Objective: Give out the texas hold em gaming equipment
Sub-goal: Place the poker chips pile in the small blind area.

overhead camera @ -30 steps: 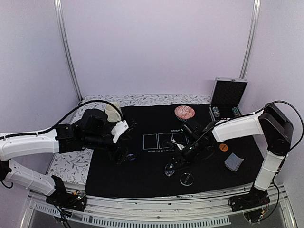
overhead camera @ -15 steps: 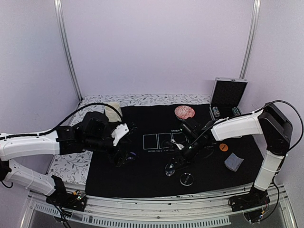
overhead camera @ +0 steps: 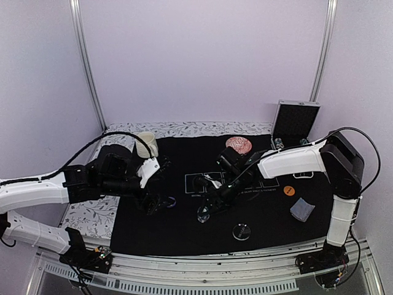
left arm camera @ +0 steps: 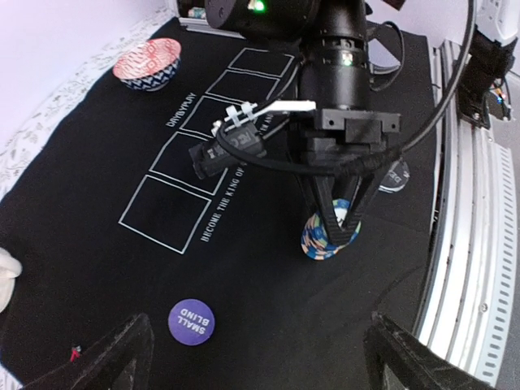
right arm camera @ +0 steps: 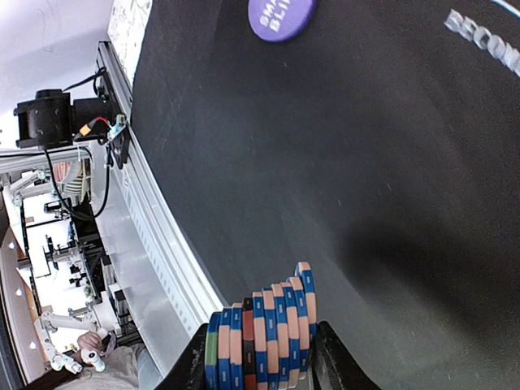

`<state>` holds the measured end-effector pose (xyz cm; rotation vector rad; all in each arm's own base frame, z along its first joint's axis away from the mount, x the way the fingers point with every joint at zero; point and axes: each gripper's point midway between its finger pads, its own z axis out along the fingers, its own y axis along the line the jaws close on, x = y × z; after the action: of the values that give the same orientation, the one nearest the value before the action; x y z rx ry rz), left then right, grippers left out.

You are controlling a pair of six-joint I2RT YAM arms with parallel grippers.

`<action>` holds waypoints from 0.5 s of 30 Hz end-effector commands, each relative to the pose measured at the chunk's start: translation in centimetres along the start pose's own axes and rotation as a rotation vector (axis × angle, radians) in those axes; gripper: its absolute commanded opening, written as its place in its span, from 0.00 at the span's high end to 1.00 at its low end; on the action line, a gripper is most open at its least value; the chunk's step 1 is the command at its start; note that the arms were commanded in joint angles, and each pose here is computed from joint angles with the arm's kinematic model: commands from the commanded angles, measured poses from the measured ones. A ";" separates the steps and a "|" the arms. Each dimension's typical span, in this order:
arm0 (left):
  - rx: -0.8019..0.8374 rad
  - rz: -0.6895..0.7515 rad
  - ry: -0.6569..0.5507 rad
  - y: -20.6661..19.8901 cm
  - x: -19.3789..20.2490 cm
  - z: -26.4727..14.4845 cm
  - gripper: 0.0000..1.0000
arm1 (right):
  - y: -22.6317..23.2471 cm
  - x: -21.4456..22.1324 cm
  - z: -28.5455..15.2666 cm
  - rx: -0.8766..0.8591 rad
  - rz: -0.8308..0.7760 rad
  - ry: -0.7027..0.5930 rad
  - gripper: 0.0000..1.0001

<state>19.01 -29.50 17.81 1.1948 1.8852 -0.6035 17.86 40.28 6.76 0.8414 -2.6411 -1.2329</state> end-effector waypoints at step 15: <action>-0.315 -0.218 -0.074 5.0 0.6 -4.0 0.07 | 3.7 -5.9 6.5 -0.049 -0.051 -0.012 0.98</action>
<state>22.12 -24.94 20.80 0.8461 1.9043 -0.4092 18.81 48.37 5.55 0.9074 -2.6113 -1.2771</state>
